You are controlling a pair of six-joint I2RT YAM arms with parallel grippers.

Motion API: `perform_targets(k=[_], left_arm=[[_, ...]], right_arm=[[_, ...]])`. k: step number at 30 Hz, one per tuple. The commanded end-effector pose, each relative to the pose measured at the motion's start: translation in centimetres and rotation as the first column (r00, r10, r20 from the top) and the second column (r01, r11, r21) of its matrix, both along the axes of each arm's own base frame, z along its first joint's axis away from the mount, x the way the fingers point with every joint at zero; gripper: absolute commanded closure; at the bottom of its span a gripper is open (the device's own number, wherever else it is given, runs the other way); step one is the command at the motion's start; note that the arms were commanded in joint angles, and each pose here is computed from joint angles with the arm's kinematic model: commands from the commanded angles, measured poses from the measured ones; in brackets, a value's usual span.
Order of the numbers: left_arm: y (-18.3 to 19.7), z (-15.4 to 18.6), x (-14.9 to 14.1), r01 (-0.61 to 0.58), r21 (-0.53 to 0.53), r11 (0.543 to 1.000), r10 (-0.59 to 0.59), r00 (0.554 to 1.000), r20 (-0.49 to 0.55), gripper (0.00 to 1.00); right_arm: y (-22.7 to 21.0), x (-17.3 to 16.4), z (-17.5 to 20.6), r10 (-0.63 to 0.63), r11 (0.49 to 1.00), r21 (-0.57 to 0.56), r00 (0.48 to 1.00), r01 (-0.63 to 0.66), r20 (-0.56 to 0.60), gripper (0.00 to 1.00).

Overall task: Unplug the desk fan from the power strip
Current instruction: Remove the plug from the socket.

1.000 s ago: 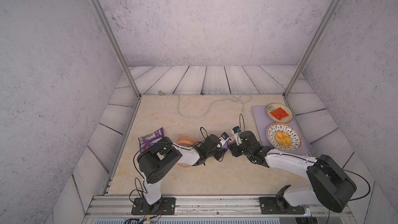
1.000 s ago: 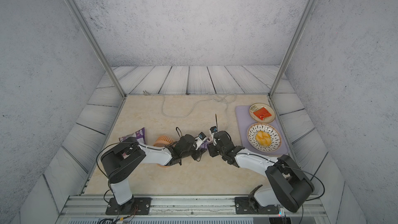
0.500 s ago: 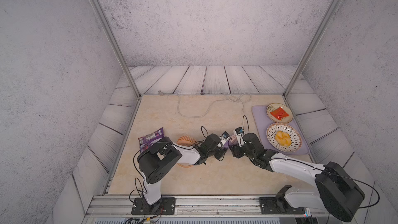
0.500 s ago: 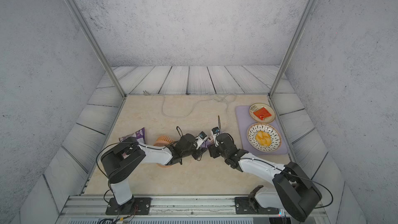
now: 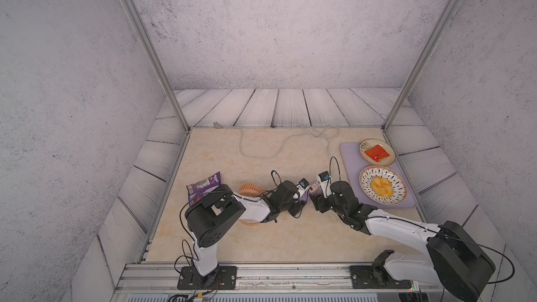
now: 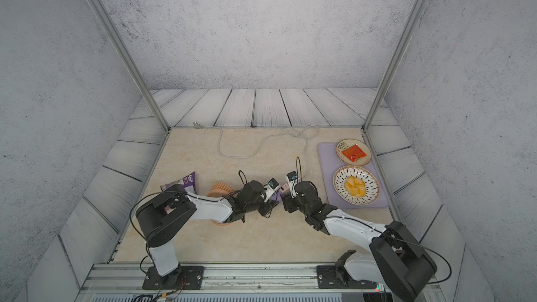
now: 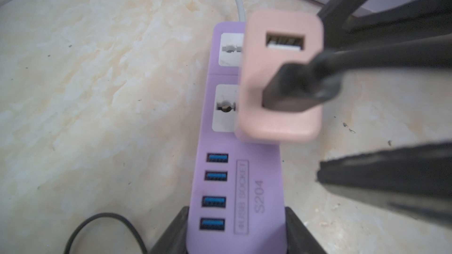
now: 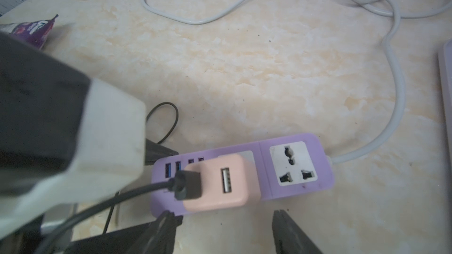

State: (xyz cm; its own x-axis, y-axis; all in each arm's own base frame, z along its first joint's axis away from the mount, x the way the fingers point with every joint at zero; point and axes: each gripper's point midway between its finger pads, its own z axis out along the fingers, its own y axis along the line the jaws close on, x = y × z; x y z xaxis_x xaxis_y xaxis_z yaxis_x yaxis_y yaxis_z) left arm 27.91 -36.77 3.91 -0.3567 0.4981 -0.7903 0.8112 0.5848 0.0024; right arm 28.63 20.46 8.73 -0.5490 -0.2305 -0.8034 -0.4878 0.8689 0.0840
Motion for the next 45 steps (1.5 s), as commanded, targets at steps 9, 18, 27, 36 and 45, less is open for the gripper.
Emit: perform_targets(k=[9, 18, 27, 36, 45], left_arm=[[-0.7, 2.1, 0.2, 0.017, -0.059, 0.998, -0.015, 0.999, 0.034, 1.00], [-0.6, 2.0, 0.2, 0.011, -0.057, 0.998, -0.009, 0.999, 0.034, 1.00], [-0.7, 1.7, 0.2, 0.014, -0.060, 0.998, -0.012, 1.000, 0.026, 1.00], [-0.8, 1.7, 0.1, 0.018, -0.062, 0.998, -0.017, 1.000, 0.024, 1.00], [-0.9, 1.6, 0.1, 0.025, -0.066, 0.998, -0.023, 0.999, 0.021, 1.00]], right_arm=[[1.3, 1.7, 0.7, 0.024, 1.000, 0.000, 0.998, -0.024, 0.053, 0.33], [1.6, 2.3, 0.4, 0.022, 1.000, -0.002, 0.998, -0.022, 0.058, 0.46], [1.9, 1.7, 2.5, 0.023, 0.996, 0.084, 0.997, -0.029, 0.068, 0.65], [3.0, 1.0, 0.8, 0.050, 0.996, 0.083, 0.992, -0.040, -0.117, 0.69], [2.6, 1.2, -1.3, 0.001, 1.000, 0.005, 0.973, 0.000, -0.232, 0.73]])
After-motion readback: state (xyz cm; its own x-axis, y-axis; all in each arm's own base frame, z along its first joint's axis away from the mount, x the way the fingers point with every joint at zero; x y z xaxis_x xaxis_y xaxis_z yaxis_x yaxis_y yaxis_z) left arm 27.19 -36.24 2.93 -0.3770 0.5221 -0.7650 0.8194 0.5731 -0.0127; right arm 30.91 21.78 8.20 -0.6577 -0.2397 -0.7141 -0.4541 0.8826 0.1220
